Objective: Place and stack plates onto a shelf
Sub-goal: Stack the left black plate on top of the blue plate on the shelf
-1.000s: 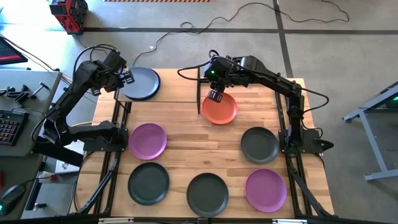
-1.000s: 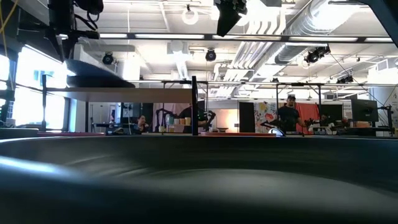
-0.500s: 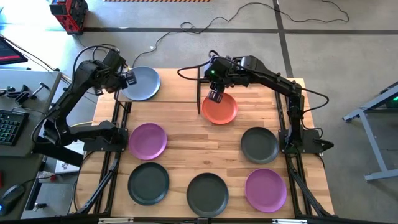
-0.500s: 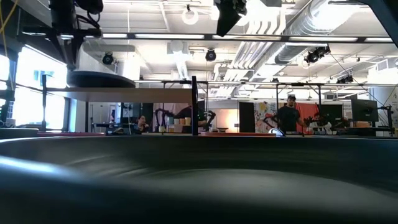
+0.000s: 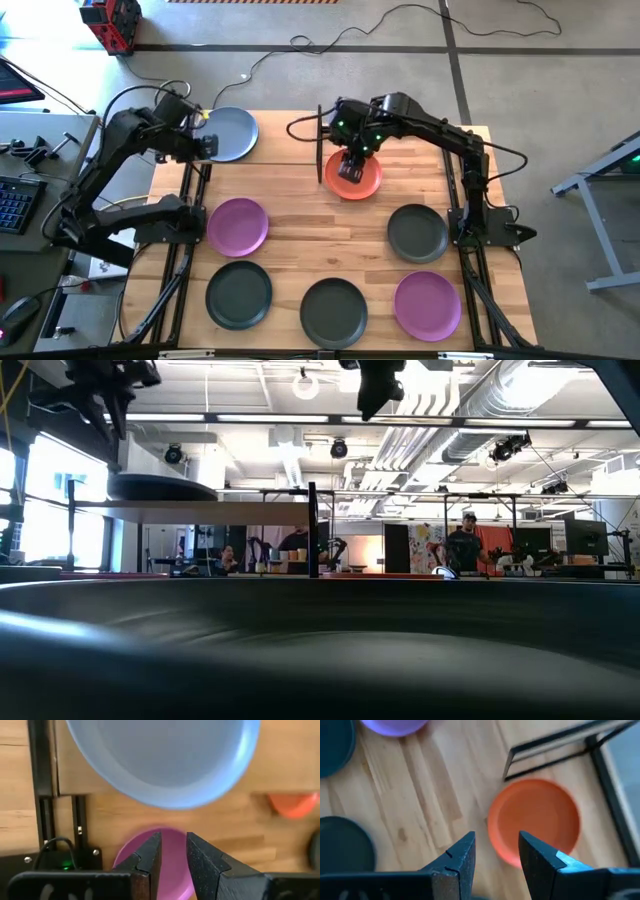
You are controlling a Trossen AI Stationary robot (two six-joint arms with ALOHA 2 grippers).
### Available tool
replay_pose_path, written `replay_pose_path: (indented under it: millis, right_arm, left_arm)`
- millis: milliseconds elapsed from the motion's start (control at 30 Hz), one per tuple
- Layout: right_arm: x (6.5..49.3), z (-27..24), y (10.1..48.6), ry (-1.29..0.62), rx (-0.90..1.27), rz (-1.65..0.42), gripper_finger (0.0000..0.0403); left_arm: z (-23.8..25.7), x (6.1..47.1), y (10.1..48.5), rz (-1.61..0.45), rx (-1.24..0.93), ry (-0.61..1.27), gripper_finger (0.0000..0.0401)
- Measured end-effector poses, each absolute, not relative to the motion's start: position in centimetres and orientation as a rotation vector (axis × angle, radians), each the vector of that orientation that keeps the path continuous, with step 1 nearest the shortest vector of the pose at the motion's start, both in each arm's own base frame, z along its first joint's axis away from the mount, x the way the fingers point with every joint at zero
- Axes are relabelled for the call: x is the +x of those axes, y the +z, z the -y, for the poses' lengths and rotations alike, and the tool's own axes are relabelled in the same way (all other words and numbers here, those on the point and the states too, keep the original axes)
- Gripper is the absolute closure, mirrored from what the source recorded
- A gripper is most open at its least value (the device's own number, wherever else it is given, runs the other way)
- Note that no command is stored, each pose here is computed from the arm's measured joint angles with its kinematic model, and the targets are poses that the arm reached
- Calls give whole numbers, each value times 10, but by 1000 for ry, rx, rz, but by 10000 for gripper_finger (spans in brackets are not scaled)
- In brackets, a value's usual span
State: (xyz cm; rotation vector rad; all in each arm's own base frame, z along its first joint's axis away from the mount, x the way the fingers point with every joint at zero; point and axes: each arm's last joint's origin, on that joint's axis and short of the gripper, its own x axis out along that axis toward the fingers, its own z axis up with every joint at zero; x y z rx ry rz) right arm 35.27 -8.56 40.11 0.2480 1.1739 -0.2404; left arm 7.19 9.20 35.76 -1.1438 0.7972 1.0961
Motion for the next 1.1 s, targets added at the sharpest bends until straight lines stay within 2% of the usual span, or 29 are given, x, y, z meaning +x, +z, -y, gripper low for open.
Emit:
replay_pose_path:
  millis: [333, 600, 767, 1100]
  right_arm:
    - [371, 47, 346, -322, 416, -1340, 277]
    - [381, 8, 309, -391, 517, -1372, 277]
    - [385, -16, 306, -386, 543, -1345, 277]
    - [398, -71, 309, -258, 540, -1191, 277]
  left_arm:
    - [-62, 83, 362, -886, -988, 863, 325]
    - [-45, 96, 362, -952, -905, 707, 325]
    - [-36, 104, 364, -944, -841, 611, 325]
    - [-19, 122, 365, -953, -740, 441, 325]
